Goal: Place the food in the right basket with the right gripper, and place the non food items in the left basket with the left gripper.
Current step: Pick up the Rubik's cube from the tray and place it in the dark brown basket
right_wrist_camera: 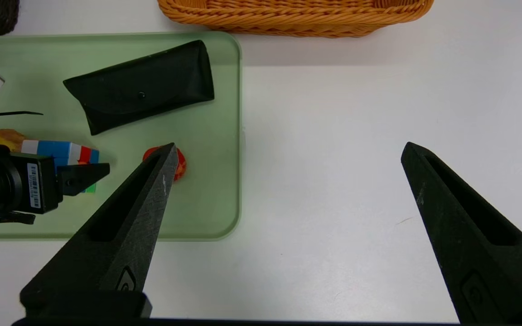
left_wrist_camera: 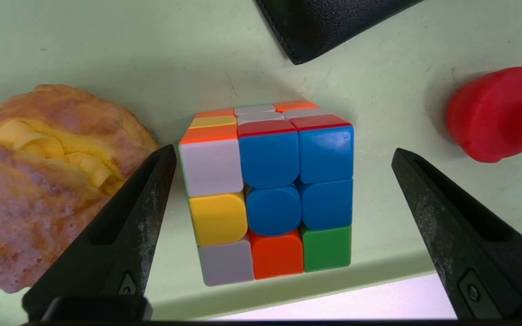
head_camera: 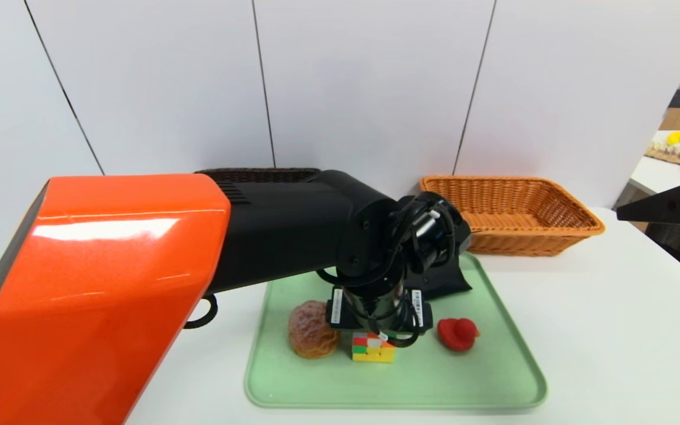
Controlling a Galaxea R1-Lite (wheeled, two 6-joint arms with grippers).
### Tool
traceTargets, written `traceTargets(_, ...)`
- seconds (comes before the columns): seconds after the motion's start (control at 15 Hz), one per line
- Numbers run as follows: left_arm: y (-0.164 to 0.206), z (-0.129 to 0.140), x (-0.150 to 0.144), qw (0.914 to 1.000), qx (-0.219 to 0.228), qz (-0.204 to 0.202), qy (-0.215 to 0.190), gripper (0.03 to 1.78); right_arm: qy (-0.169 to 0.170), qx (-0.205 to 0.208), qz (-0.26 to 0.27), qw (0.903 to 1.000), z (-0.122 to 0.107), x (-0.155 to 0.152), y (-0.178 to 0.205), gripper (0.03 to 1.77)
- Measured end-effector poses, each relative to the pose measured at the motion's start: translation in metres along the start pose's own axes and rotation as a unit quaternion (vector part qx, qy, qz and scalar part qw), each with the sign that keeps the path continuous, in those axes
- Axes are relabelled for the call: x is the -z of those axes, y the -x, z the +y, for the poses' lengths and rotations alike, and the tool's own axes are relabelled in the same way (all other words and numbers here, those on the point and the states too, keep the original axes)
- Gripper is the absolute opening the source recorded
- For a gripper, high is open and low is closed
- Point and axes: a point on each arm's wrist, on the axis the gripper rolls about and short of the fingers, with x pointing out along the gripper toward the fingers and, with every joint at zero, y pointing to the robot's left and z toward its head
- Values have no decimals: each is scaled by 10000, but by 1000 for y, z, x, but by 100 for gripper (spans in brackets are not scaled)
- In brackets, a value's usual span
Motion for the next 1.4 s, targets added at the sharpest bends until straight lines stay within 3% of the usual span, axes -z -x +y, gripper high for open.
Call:
traceTargets(0.53, -6, -1, 1, 10000, -49, 42, -41, 163, -11, 44, -3, 10000, -1, -1, -1, 170)
traceTargets(0.8, -8, -1, 2, 9999, -68, 60, -68, 101, -13, 43, -4, 10000, -1, -1, -1, 170)
traceTargets(1.13, -9, 0, 3, 9998, -136, 120, -127, 98, -26, 36, -22, 10000, -2, -2, 0, 170)
traceTargets(1.4, 17, 2, 1, 9975, 28, -57, -707, 98, -66, 66, -17, 10000, -3, -1, -1, 170)
